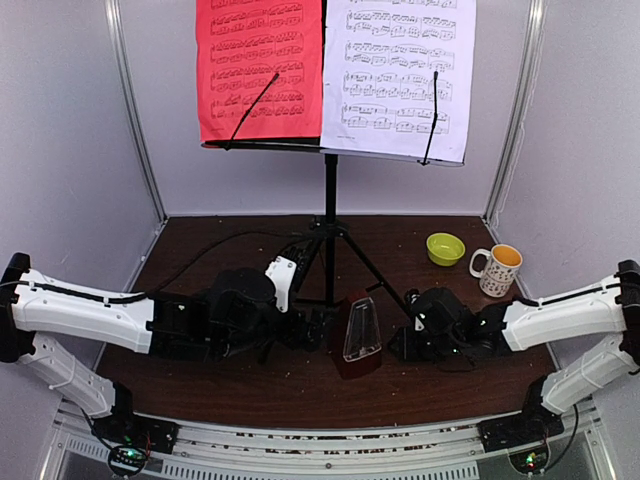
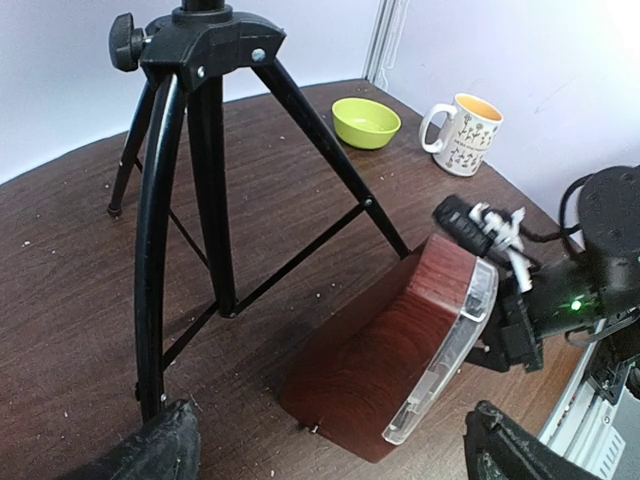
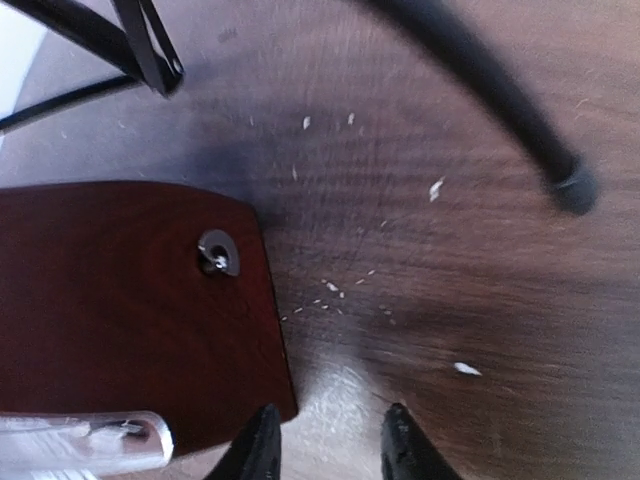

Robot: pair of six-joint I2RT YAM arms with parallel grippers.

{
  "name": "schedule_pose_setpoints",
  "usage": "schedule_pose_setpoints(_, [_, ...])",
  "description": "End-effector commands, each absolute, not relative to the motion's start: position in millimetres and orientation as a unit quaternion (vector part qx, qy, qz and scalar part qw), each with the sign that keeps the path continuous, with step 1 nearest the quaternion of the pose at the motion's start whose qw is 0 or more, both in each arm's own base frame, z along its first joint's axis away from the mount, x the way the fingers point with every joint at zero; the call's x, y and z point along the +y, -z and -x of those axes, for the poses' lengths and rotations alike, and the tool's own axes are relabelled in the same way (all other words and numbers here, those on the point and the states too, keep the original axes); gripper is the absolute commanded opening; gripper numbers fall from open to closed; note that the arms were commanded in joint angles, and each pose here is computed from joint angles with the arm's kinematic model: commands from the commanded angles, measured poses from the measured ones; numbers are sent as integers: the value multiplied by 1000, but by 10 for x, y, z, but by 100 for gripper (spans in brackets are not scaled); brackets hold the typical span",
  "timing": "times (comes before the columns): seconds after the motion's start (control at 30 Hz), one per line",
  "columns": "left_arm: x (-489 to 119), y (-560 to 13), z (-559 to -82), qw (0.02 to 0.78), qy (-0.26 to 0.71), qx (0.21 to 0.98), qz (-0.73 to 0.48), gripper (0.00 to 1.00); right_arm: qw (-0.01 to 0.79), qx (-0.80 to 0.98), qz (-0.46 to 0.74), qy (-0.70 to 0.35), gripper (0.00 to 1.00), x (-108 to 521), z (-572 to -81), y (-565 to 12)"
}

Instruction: Set up the instrument practice props

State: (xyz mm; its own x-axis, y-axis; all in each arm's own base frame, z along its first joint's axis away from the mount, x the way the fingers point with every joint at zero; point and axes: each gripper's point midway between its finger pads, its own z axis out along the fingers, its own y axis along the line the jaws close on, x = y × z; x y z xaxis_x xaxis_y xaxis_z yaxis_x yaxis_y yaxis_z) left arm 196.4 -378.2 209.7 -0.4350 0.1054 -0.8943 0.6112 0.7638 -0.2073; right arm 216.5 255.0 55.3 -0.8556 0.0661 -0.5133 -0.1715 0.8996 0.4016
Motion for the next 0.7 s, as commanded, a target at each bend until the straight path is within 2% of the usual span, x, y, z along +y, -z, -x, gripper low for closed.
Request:
schedule_pose_setpoints(0.0, [-3778,-2227,-2002,494,270,801,-205,94,254,927,65,-267,31,2869,-2196,-557])
schedule_pose_setpoints(0.23, [-3854,-2281,-2011,483,275,808,-196,94,255,888,124,-363,28,3173,-1926,-675])
schedule_pose_setpoints(0.5, [-3937,-2286,-1994,476,288,808,-195,94,228,867,217,-387,26,3670,-1563,-695])
schedule_pose_setpoints(0.67, [-3985,-2212,-1982,471,279,811,-204,95,245,863,224,-382,27,3643,-1549,-785])
